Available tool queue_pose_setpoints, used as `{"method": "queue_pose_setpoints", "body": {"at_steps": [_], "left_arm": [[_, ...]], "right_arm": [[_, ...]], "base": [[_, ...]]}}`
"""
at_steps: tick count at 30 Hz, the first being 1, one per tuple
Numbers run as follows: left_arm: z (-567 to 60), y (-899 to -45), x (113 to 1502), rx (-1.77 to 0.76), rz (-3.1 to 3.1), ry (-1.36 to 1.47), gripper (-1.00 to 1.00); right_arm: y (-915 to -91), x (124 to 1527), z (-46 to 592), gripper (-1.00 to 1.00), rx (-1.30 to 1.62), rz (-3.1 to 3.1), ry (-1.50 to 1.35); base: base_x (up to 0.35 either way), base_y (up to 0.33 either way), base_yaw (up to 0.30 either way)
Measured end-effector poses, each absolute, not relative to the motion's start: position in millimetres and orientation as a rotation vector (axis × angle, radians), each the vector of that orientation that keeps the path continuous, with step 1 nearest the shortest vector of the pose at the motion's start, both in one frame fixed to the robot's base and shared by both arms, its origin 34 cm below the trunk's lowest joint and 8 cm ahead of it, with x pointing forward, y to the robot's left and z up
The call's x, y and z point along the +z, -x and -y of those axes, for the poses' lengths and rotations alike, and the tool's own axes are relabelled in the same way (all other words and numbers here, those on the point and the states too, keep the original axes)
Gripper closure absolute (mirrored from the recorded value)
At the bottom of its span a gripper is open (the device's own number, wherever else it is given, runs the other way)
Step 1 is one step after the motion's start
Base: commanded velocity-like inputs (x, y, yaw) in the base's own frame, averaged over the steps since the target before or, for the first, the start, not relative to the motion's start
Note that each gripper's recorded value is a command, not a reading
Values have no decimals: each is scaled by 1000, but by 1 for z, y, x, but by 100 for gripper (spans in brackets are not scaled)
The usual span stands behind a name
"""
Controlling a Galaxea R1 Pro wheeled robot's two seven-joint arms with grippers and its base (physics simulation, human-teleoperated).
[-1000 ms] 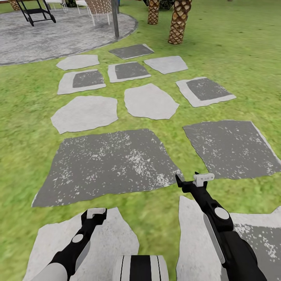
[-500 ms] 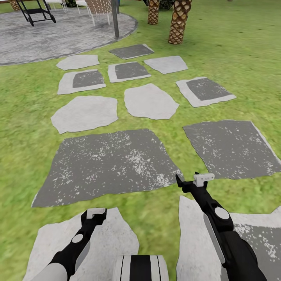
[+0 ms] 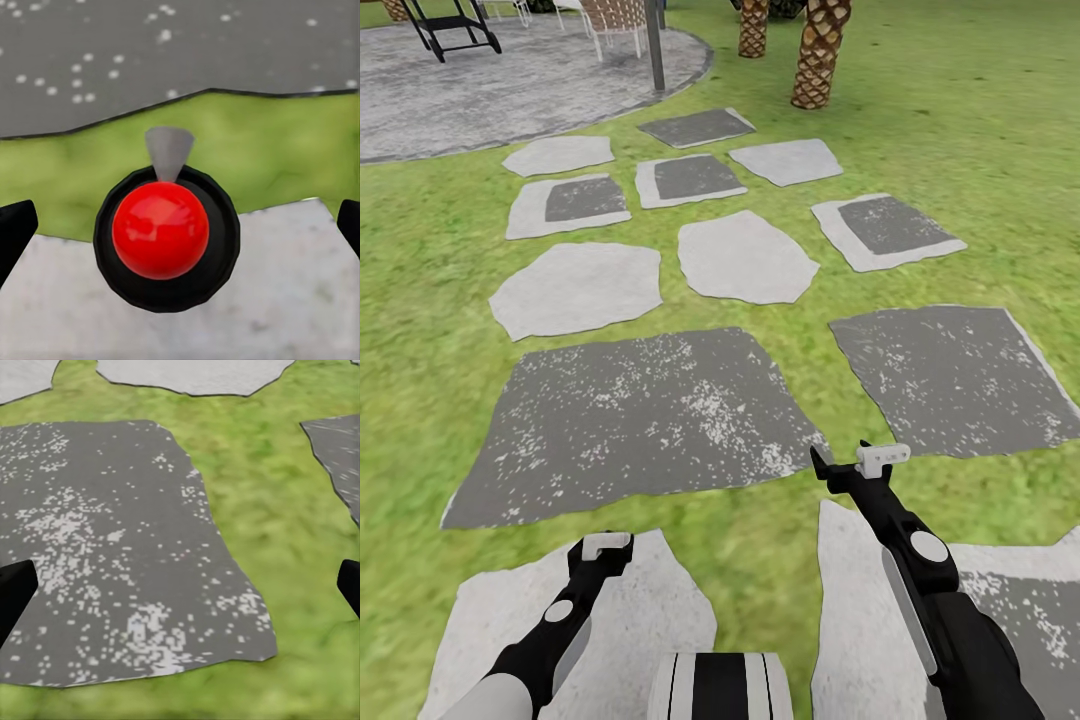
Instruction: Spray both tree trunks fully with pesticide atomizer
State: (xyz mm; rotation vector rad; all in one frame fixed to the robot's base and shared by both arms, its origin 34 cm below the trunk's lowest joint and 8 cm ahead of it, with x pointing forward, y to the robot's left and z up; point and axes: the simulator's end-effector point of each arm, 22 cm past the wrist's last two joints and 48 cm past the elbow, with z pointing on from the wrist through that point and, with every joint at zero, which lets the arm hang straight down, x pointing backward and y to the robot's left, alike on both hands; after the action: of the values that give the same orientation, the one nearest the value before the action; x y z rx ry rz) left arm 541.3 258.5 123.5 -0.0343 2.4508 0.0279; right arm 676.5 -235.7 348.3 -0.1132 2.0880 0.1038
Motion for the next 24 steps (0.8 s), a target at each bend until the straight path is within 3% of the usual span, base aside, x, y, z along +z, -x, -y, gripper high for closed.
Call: {"method": "queue_pose_setpoints", "body": {"at_steps": [7, 8, 24], "left_arm": [[-259, -541, 123, 29, -2451, 38, -100], [-259, -541, 123, 29, -2451, 39, 100], [-261, -541, 123, 33, -2451, 49, 100]], "right_arm": [[-676, 348, 236, -100, 103, -2088, 114], [-676, 348, 236, -100, 103, -2088, 114], [-677, 349, 236, -100, 104, -2087, 113]], "base": [[0, 0, 0], [0, 0, 0], [0, 0, 0]]}}
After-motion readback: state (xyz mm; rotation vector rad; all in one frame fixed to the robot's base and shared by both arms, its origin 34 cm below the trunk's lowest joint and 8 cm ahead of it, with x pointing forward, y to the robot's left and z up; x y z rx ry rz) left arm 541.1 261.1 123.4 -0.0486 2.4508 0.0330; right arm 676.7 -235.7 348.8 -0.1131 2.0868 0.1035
